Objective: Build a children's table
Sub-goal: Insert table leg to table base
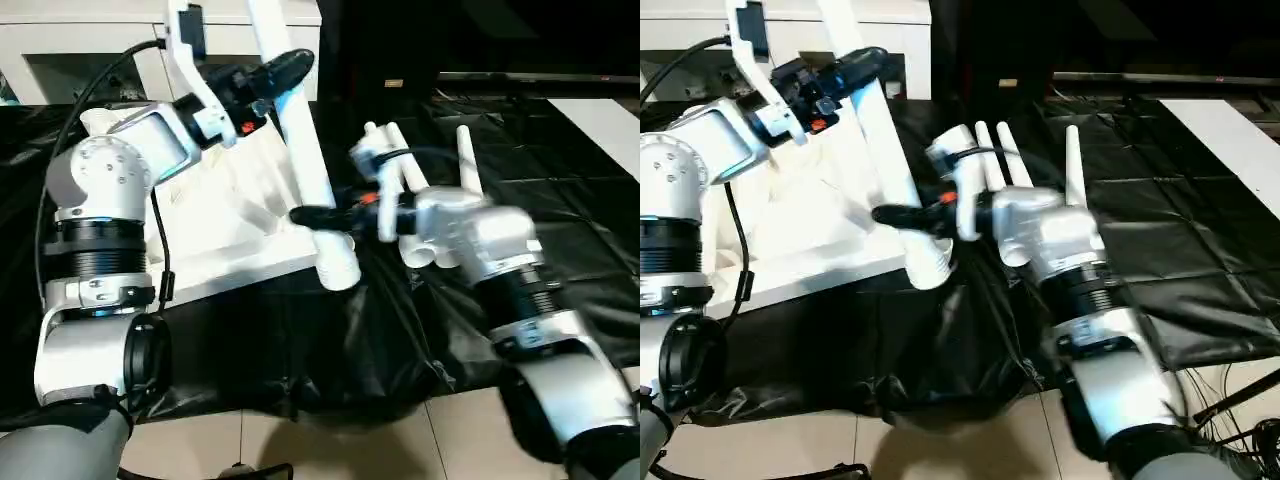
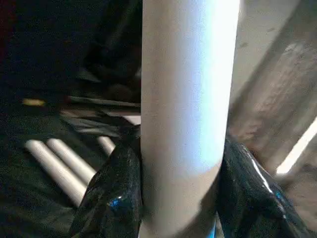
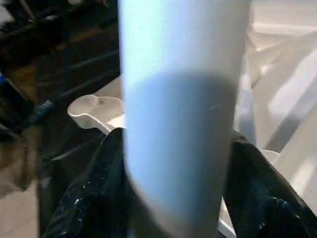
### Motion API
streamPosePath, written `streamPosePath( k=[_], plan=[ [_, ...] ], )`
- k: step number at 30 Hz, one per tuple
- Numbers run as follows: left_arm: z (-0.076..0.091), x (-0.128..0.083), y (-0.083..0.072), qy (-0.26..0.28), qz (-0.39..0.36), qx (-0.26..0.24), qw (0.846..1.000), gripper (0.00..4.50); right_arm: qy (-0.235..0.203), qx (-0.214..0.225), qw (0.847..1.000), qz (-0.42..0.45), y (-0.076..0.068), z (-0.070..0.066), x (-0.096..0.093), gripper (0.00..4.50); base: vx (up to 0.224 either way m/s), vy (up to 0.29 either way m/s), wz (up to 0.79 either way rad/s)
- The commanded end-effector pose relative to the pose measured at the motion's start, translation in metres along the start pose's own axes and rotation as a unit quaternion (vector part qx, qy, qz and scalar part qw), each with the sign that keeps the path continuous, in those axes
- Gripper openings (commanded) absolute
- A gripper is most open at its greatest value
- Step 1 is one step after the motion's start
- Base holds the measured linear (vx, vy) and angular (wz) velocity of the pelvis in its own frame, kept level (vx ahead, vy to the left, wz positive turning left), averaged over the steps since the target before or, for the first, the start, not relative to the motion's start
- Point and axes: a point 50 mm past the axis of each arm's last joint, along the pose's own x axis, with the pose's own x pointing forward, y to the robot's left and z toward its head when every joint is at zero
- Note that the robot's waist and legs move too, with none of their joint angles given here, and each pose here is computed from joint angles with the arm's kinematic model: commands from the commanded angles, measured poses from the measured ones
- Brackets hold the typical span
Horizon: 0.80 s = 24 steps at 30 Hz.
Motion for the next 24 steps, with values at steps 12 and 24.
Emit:
streamPosePath(
  k=[12,24],
  plan=[
    [0.008,0.005,-0.01,-0.011,0.022,0.059,0.998,1.66,0.017,-0.002,0.998,-0.055,0.001,-0.012,0.016,1.81,0.0,0.0,0.0],
    [0.007,-0.018,-0.036,-0.012,-0.201,0.087,0.976,2.82,-0.006,-0.068,0.995,0.067,0.016,-0.012,0.001,1.81,0.0,0.0,0.0]
  ],
)
